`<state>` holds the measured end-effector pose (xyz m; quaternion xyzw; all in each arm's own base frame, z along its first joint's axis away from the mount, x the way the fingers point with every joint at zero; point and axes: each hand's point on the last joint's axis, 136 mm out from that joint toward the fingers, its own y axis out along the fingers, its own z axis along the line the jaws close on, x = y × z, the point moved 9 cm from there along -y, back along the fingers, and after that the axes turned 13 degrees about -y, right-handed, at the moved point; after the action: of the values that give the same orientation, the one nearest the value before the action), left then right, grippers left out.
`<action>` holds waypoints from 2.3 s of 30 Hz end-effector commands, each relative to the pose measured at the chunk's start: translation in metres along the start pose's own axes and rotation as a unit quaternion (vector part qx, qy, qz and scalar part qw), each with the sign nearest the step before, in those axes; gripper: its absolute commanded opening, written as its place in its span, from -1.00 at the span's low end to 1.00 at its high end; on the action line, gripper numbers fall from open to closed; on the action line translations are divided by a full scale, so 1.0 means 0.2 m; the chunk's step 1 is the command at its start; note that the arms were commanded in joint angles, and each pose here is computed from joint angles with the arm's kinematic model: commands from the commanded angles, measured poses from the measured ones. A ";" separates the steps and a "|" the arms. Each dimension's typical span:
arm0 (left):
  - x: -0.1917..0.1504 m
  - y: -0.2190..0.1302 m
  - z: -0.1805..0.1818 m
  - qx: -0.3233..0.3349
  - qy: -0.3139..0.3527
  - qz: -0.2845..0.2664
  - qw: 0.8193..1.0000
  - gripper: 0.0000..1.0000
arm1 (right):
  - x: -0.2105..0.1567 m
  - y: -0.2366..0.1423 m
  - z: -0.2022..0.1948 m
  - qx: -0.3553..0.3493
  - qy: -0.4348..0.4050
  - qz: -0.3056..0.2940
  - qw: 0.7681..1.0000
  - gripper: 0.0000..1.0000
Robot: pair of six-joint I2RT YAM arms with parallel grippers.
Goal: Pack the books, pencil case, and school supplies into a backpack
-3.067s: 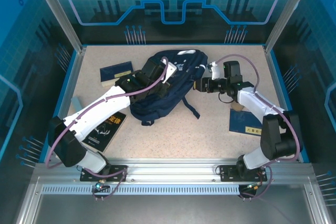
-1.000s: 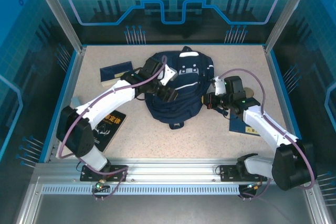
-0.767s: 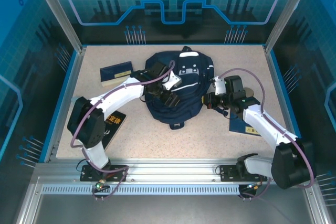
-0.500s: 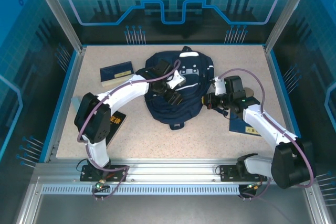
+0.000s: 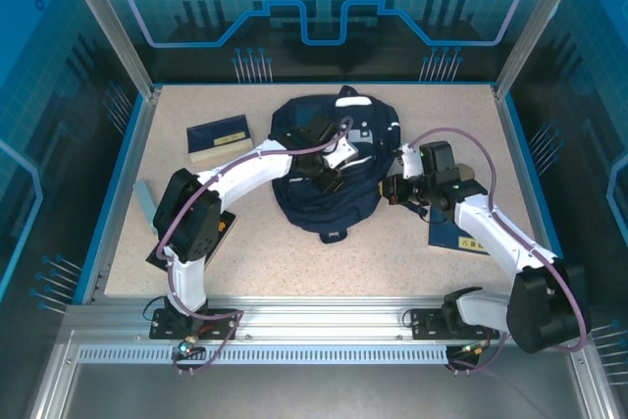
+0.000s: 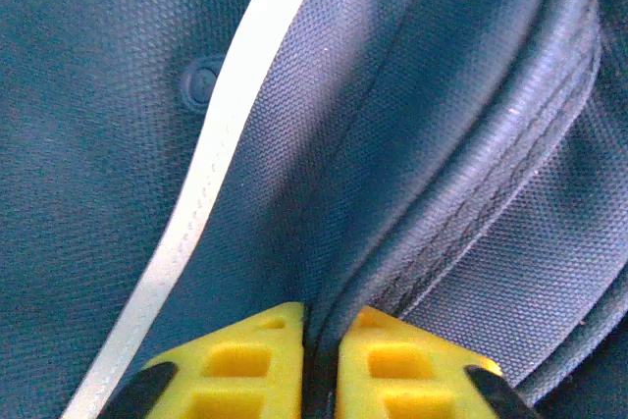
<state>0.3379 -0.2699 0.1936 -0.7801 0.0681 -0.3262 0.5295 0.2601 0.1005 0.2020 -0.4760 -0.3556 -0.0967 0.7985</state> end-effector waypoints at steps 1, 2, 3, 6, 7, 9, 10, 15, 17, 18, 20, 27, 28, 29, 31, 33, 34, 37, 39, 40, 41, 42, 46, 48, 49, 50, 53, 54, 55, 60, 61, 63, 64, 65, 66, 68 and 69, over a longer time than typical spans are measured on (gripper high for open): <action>0.13 -0.13 0.02 0.033 -0.050 -0.091 0.994 -0.89 | 0.03 -0.08 0.07 -0.001 -0.035 -0.002 0.999 -1.00; 0.15 -0.16 0.01 0.032 -0.061 -0.107 0.992 -0.91 | 0.02 -0.08 0.09 -0.001 -0.043 0.005 0.999 -1.00; 0.17 -0.19 0.01 0.033 -0.072 -0.123 0.989 -0.93 | 0.00 -0.08 0.13 0.001 -0.052 0.011 0.999 -1.00; 0.20 -0.26 0.00 0.033 -0.096 -0.157 0.982 -0.97 | -0.03 -0.06 0.23 0.023 -0.081 0.025 0.996 -1.00; 0.22 -0.27 0.00 0.029 -0.102 -0.164 0.981 -0.97 | -0.05 -0.05 0.27 0.033 -0.089 0.030 0.995 -1.00; 0.23 -0.29 -0.01 0.023 -0.110 -0.175 0.978 -0.98 | -0.07 -0.02 0.35 0.055 -0.102 0.033 0.993 -1.00; 0.24 -0.29 -0.02 0.019 -0.113 -0.178 0.977 -0.98 | -0.08 -0.01 0.39 0.071 -0.108 0.034 0.991 -1.00; 0.26 -0.30 -0.03 0.000 -0.128 -0.185 0.974 -0.99 | -0.10 0.10 0.53 0.124 -0.113 0.032 0.985 -1.00; 0.26 -0.30 -0.03 -0.006 -0.130 -0.187 0.974 -0.99 | -0.08 0.13 0.55 0.123 -0.086 0.035 0.988 -1.00; 0.25 -0.30 -0.03 -0.008 -0.131 -0.190 0.973 -0.99 | -0.07 0.13 0.54 0.114 -0.069 0.035 0.991 -1.00; 0.24 -0.30 -0.02 -0.010 -0.132 -0.193 0.972 -0.99 | -0.05 0.11 0.53 0.087 -0.043 0.022 0.995 -0.96; 0.18 -0.34 -0.02 -0.032 -0.119 -0.195 0.973 -0.99 | -0.02 -0.14 0.35 -0.010 0.065 -0.037 0.997 -0.02; 0.18 -0.35 -0.02 -0.036 -0.116 -0.195 0.973 -1.00 | -0.02 -0.17 0.31 -0.022 0.093 -0.043 0.994 0.14; 0.17 -0.36 -0.03 -0.038 -0.115 -0.198 0.973 -0.99 | -0.02 -0.20 0.27 -0.028 0.125 -0.046 0.991 0.23; 0.17 -0.37 -0.03 -0.044 -0.114 -0.198 0.972 -1.00 | 0.00 -0.25 0.21 -0.024 0.191 -0.050 0.980 0.27; 0.16 -0.39 -0.04 -0.052 -0.113 -0.200 0.972 -0.99 | 0.02 -0.27 0.17 -0.015 0.233 -0.053 0.971 0.27; 0.16 -0.39 -0.05 -0.054 -0.113 -0.201 0.972 -0.99 | 0.04 -0.28 0.16 -0.010 0.246 -0.052 0.968 0.27; 0.17 -0.40 -0.05 -0.056 -0.113 -0.203 0.971 -1.00 | 0.07 -0.24 0.16 0.010 0.268 -0.036 0.963 0.26; 0.17 -0.40 -0.05 -0.058 -0.112 -0.202 0.971 -0.99 | 0.15 -0.22 0.18 0.032 0.273 -0.035 0.961 0.20; 0.16 -0.40 -0.05 -0.058 -0.112 -0.201 0.972 -0.99 | 0.17 -0.21 0.18 0.037 0.274 -0.032 0.960 0.16; 0.16 -0.39 -0.05 -0.058 -0.112 -0.198 0.972 -1.00 | 0.18 -0.19 0.18 0.040 0.274 -0.029 0.960 0.11; 0.16 -0.39 -0.05 -0.058 -0.112 -0.196 0.972 -0.99 | 0.20 -0.18 0.18 0.039 0.274 -0.027 0.961 0.07; 0.15 -0.39 -0.05 -0.061 -0.111 -0.190 0.974 -0.99 | 0.21 -0.14 0.18 0.028 0.275 -0.017 0.961 -0.06; 0.14 -0.39 -0.05 -0.065 -0.111 -0.189 0.974 -0.99 | 0.21 -0.12 0.18 0.022 0.279 -0.008 0.960 -0.08; 0.14 -0.40 -0.06 -0.066 -0.110 -0.189 0.974 -0.99 | 0.21 -0.11 0.17 0.021 0.279 -0.007 0.960 -0.09; 0.14 -0.40 -0.06 -0.067 -0.110 -0.189 0.974 -0.99 | 0.21 -0.09 0.17 0.022 0.280 -0.004 0.960 -0.10; 0.14 -0.40 -0.06 -0.071 -0.111 -0.186 0.974 -0.99 | 0.22 -0.06 0.18 0.029 0.278 0.004 0.960 -0.14; 0.14 -0.40 -0.06 -0.072 -0.110 -0.186 0.974 -0.99 | 0.22 -0.05 0.18 0.032 0.276 0.004 0.961 -0.17; 0.13 -0.40 -0.06 -0.075 -0.110 -0.185 0.974 -0.99 | 0.23 -0.03 0.19 0.038 0.271 0.005 0.962 -0.20; 0.11 -0.43 -0.07 -0.086 -0.117 -0.195 0.970 -0.92 | 0.26 0.01 0.21 0.063 0.253 0.006 0.965 -0.59; 0.10 -0.44 -0.08 -0.086 -0.120 -0.197 0.969 -0.85 | 0.26 0.02 0.21 0.064 0.253 0.007 0.965 -0.70; 0.08 -0.48 -0.07 -0.072 -0.141 -0.205 0.966 -0.53 | 0.27 0.03 0.21 0.069 0.251 0.005 0.965 -0.86; 0.06 -0.50 -0.06 -0.063 -0.154 -0.207 0.964 -0.41 | 0.27 0.03 0.22 0.072 0.250 0.002 0.966 -0.89; 0.04 -0.52 -0.05 -0.050 -0.173 -0.207 0.962 -0.25 | 0.28 0.03 0.22 0.075 0.247 -0.003 0.966 -0.91; 0.01 -0.55 -0.04 -0.037 -0.196 -0.204 0.958 -0.11 | 0.29 0.03 0.22 0.078 0.244 -0.008 0.967 -0.92; -0.05 -0.60 -0.03 -0.028 -0.232 -0.196 0.952 0.04 | 0.31 0.02 0.24 0.086 0.237 -0.017 0.968 -0.93; -0.09 -0.62 -0.04 -0.030 -0.253 -0.189 0.949 0.10 | 0.33 0.02 0.25 0.091 0.232 -0.022 0.968 -0.94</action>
<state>0.3079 -0.2339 0.2830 -0.8462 -0.1599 -0.2691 0.4313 0.2772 0.1431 0.2293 -0.4043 -0.1196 -0.1832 0.8881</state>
